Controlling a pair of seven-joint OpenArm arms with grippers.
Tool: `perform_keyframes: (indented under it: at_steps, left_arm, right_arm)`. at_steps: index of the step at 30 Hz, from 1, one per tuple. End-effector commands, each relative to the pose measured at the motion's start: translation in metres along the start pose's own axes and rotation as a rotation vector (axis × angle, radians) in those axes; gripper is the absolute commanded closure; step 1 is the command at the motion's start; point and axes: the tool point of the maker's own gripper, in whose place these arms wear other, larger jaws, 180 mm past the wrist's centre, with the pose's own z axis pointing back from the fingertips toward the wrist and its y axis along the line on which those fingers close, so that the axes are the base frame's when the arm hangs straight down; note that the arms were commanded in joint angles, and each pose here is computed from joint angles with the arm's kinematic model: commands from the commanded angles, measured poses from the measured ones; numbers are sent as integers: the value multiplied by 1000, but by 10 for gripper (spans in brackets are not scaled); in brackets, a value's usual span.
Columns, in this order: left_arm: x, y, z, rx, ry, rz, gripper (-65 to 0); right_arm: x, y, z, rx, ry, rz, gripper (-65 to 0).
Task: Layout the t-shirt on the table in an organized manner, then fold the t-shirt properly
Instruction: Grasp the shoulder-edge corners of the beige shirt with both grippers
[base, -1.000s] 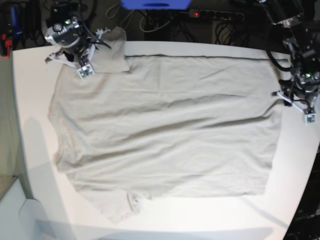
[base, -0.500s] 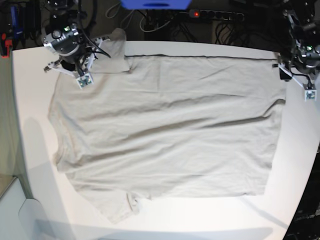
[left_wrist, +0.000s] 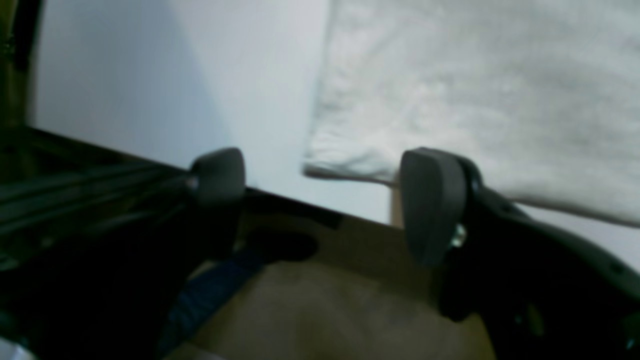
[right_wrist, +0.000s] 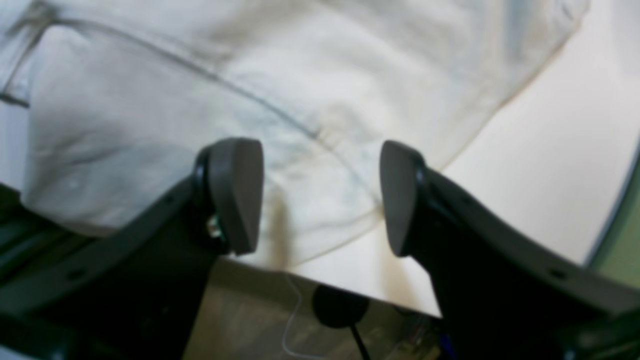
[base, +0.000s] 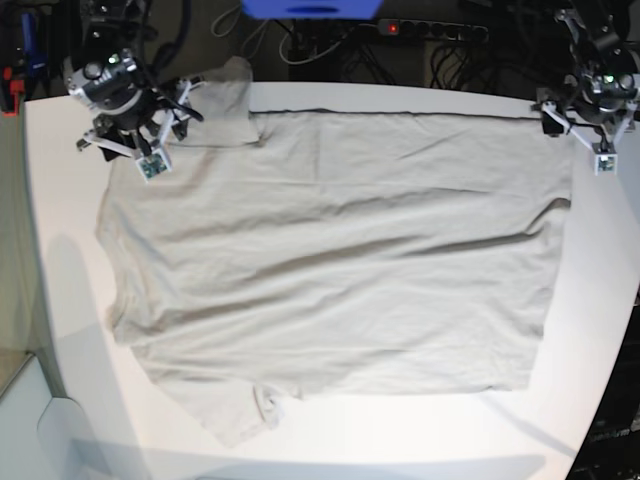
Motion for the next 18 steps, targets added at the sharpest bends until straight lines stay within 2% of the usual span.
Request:
perform_keyframes:
  at_steps: [1,6,14,16,18]
  left_arm:
    - [8,8,1,18,-29,-7,-473]
    - [4,4,-12,-4,-16,26,-473]
    - [-14,-5,-34,-46,25,70,-465]
    - [-17,-6,-36,-51,26,76,-421]
    - [-18,-6,-38,-53,25,79,-323]
  right_arm:
    - [3,-10,3,-28,-16,-11,-376]
    - [-4,-29,7,-87,-8,-89,-376]
    - [-9,-33,9,-99,3,-92,-376]
    - [-10,-35,9,-104,6,-95,-376]
    - [-12,-37,10,-109,9,-99,-376]
